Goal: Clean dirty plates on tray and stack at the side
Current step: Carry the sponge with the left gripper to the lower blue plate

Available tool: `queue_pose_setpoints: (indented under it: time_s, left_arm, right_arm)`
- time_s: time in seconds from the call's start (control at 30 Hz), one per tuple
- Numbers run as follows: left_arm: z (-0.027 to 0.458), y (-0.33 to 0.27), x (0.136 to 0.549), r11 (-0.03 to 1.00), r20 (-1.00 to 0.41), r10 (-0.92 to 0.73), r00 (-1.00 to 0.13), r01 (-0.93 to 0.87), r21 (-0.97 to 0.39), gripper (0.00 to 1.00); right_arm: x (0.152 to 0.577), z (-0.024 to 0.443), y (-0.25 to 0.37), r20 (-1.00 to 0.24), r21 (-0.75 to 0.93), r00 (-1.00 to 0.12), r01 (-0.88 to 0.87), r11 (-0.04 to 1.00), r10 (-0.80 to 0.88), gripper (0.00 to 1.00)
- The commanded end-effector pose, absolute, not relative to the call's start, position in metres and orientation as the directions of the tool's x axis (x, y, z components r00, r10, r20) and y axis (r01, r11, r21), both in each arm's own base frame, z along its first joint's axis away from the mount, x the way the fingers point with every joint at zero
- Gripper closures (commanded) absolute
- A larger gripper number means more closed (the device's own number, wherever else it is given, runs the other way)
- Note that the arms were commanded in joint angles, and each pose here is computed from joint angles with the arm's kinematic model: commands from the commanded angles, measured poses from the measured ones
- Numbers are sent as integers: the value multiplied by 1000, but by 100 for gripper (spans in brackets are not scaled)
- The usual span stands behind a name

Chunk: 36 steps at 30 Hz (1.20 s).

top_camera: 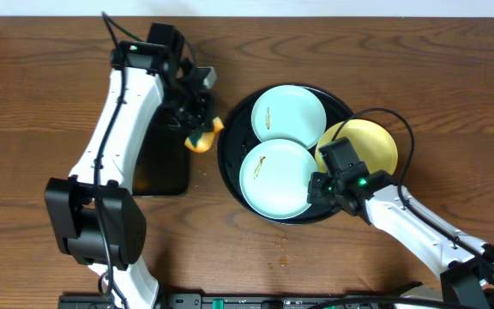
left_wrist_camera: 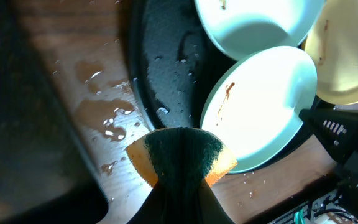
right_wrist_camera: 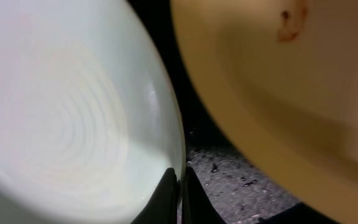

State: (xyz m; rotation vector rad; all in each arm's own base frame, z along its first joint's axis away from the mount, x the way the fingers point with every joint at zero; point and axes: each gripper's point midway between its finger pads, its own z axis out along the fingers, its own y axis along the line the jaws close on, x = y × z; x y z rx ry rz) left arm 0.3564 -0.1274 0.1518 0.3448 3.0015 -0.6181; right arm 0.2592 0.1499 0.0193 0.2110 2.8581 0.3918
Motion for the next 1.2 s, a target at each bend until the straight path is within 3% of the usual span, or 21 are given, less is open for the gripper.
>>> queue_pose_setpoints:
  time_s: [0.0, 0.37, 0.7, 0.93, 1.17]
  left_arm:
    - [143, -146, 350, 876, -112, 274, -955, 296, -382, 93]
    - [81, -203, 341, 829, -194, 366, -910, 414, -376, 93]
    - [76, -244, 333, 768, -275, 450, -850, 525, -367, 92]
    - [53, -238, 326, 826, -244, 483, -841, 530, -192, 92]
    - [54, -238, 338, 831, -286, 469, -836, 527, -179, 93]
  right_arm:
    - [254, 13, 146, -194, 285, -967, 104, 953, 164, 99]
    - [254, 13, 147, -196, 283, -969, 93, 954, 153, 99]
    - [254, 13, 146, -199, 281, -968, 92, 955, 152, 99]
    - [256, 12, 144, -207, 268, -966, 95, 959, 153, 99]
    - [255, 12, 144, -208, 267, -967, 91, 959, 149, 99]
